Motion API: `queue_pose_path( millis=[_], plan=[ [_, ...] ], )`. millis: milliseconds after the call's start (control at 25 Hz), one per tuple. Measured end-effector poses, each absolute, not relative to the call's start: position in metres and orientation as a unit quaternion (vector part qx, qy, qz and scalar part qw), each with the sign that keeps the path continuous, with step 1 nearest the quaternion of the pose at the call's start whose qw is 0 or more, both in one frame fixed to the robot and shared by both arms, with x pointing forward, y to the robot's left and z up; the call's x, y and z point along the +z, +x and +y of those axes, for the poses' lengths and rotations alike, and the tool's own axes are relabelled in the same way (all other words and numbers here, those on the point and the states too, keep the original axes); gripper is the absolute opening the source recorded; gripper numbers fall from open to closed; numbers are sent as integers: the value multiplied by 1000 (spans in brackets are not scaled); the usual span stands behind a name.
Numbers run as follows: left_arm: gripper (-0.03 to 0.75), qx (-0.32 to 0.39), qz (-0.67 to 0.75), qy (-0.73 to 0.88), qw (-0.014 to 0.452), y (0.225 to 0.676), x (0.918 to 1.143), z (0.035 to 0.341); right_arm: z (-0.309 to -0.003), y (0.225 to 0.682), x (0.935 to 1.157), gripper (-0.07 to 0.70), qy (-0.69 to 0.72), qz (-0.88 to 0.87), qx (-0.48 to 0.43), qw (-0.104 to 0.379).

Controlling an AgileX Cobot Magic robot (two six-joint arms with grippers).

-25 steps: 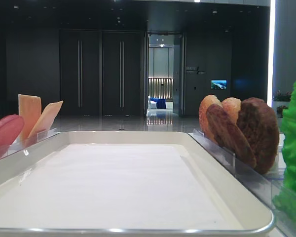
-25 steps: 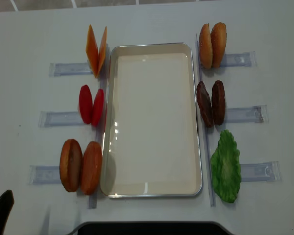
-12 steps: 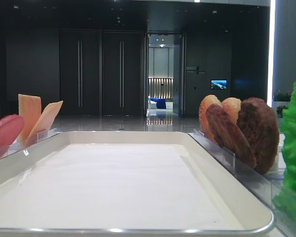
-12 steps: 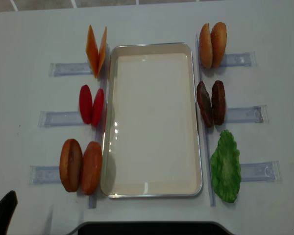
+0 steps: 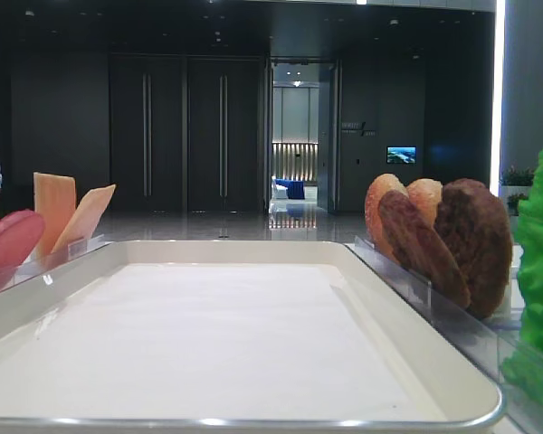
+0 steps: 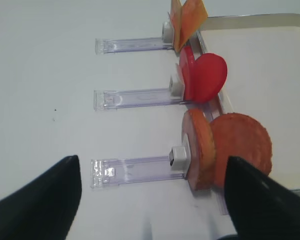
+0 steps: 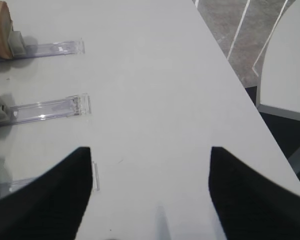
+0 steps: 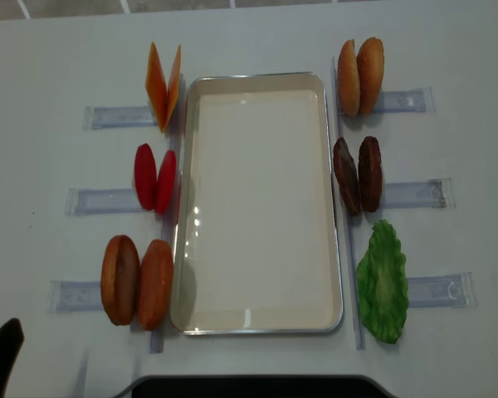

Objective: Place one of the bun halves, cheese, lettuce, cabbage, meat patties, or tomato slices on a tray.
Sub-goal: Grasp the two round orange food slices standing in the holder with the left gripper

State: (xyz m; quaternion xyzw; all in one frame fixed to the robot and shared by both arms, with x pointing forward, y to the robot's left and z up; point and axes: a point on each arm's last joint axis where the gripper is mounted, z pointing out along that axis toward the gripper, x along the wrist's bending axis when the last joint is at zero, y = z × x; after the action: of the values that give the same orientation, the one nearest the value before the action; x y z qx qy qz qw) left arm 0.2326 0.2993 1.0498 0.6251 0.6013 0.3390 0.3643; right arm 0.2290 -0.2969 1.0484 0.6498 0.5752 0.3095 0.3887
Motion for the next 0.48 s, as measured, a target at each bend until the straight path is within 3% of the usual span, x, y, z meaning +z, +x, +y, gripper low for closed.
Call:
queue_pose_path(
  millis=[160, 480],
  plan=[
    [698, 290, 637, 631, 335, 258, 1065, 298, -297, 229, 1048, 472, 650, 575, 309, 389],
    [698, 161, 696, 669, 203, 347, 1070, 295, -297, 229, 1048, 472, 650, 575, 309, 389]
  ],
)
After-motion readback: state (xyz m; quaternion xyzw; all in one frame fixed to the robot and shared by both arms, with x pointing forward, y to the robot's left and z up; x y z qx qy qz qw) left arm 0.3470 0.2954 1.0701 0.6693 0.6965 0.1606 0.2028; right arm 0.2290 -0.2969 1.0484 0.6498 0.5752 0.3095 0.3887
